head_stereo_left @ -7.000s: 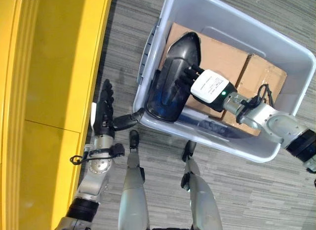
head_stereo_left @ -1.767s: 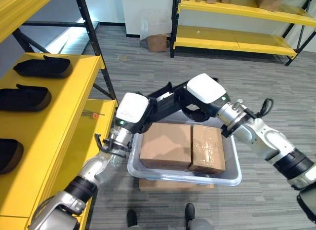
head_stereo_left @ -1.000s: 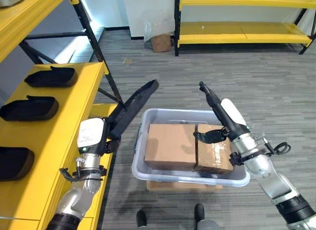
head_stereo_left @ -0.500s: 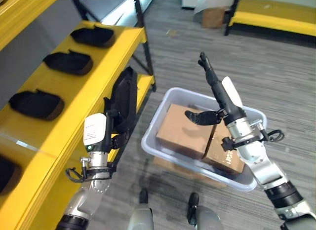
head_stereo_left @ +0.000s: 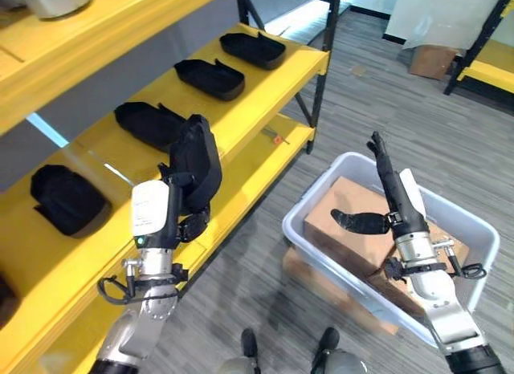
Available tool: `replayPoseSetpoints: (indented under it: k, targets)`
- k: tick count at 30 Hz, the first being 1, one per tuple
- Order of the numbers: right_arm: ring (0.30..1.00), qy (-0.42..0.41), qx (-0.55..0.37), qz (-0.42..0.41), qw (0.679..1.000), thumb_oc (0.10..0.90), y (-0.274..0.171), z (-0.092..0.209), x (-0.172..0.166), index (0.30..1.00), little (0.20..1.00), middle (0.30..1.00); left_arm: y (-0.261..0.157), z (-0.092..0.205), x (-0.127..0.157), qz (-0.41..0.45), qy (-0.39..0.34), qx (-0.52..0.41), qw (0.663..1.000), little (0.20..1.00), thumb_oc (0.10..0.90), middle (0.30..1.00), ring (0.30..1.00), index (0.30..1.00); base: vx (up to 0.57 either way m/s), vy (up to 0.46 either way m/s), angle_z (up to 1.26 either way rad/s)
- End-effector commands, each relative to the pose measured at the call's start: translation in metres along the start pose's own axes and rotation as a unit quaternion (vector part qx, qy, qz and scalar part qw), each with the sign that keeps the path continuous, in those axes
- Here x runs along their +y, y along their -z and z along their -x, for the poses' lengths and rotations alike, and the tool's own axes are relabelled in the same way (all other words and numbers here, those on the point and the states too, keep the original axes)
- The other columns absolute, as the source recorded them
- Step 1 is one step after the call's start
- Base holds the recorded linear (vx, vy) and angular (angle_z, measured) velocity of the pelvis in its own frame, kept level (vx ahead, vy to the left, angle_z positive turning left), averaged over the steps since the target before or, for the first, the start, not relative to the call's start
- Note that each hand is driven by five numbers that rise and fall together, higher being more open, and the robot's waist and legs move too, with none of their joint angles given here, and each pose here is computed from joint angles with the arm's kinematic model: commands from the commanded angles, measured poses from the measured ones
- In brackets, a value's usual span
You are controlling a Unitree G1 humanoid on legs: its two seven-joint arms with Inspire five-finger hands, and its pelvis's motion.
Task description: Move parts from the plastic box to the shelf.
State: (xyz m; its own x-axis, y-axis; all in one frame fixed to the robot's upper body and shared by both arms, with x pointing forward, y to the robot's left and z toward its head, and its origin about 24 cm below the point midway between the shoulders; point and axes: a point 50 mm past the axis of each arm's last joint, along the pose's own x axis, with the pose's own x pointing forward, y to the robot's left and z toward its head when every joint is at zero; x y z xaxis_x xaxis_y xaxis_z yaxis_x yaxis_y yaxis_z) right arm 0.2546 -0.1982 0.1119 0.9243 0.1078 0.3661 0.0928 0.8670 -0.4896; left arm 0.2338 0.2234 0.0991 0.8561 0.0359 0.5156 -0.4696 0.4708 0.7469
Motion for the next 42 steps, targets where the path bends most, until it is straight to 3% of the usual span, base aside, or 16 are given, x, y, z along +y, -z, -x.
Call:
replayPoseSetpoints:
  k: [1,10,20,30,42]
  targets:
    - [1.000,0.015,-0.145,-0.023,0.989,0.900,-0.051,-0.025,0.005,1.000,1.000,1.000,-0.022,-0.029,0.058,-0.068,-0.176,-0.110,0.976,0.300,0.400,0.300,0.300,0.300,-0.07,0.220,0.35]
    - [1.000,-0.002,-0.135,-0.010,0.991,0.900,-0.049,-0.023,0.019,1.000,1.000,1.000,-0.028,-0.036,0.076,-0.141,-0.209,-0.153,0.956,0.300,0.400,0.300,0.300,0.300,-0.05,0.216,0.11]
    - [1.000,-0.025,-0.114,-0.017,0.993,0.900,-0.038,-0.015,0.020,1.000,1.000,1.000,-0.006,-0.033,0.077,-0.189,-0.181,-0.116,0.958,0.300,0.400,0.300,0.300,0.300,-0.03,0.054,0.13]
    - [1.000,-0.012,-0.120,-0.031,0.992,0.900,-0.039,-0.015,0.008,1.000,1.000,1.000,0.013,-0.009,0.075,-0.182,-0.147,-0.063,0.970,0.300,0.400,0.300,0.300,0.300,-0.05,-0.096,0.45]
    - [1.000,0.013,-0.103,-0.010,0.995,0.900,-0.030,-0.014,-0.006,1.000,1.000,1.000,0.004,-0.022,0.071,-0.147,-0.163,-0.084,0.972,0.300,0.400,0.300,0.300,0.300,-0.05,0.045,0.71]
